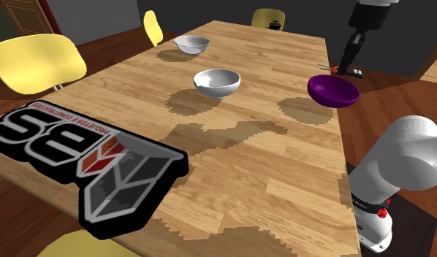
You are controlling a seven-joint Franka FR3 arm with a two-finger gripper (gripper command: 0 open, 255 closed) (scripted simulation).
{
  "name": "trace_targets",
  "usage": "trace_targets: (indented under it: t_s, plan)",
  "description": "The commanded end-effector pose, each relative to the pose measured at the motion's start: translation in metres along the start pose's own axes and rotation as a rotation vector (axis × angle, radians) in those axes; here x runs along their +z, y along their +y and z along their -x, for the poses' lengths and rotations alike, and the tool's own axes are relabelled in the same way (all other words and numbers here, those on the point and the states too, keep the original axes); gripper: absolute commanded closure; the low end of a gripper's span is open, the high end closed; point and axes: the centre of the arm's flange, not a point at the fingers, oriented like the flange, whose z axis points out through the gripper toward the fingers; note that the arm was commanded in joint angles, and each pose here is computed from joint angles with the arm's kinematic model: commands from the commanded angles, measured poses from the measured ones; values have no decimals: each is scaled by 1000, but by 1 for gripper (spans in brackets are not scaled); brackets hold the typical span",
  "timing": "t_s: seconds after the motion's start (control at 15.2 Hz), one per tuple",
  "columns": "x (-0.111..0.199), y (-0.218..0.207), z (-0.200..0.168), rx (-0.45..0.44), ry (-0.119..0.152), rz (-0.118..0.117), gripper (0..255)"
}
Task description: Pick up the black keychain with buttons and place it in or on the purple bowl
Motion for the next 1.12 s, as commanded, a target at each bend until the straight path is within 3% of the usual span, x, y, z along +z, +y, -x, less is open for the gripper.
trace_targets:
  t_s: [0.0,0.26,1.06]
  plan:
    - [-3,27,5,-1,-1,1,255]
    - [-4,74,15,-1,-1,1,255]
    - [59,74,12,-1,-1,1,255]
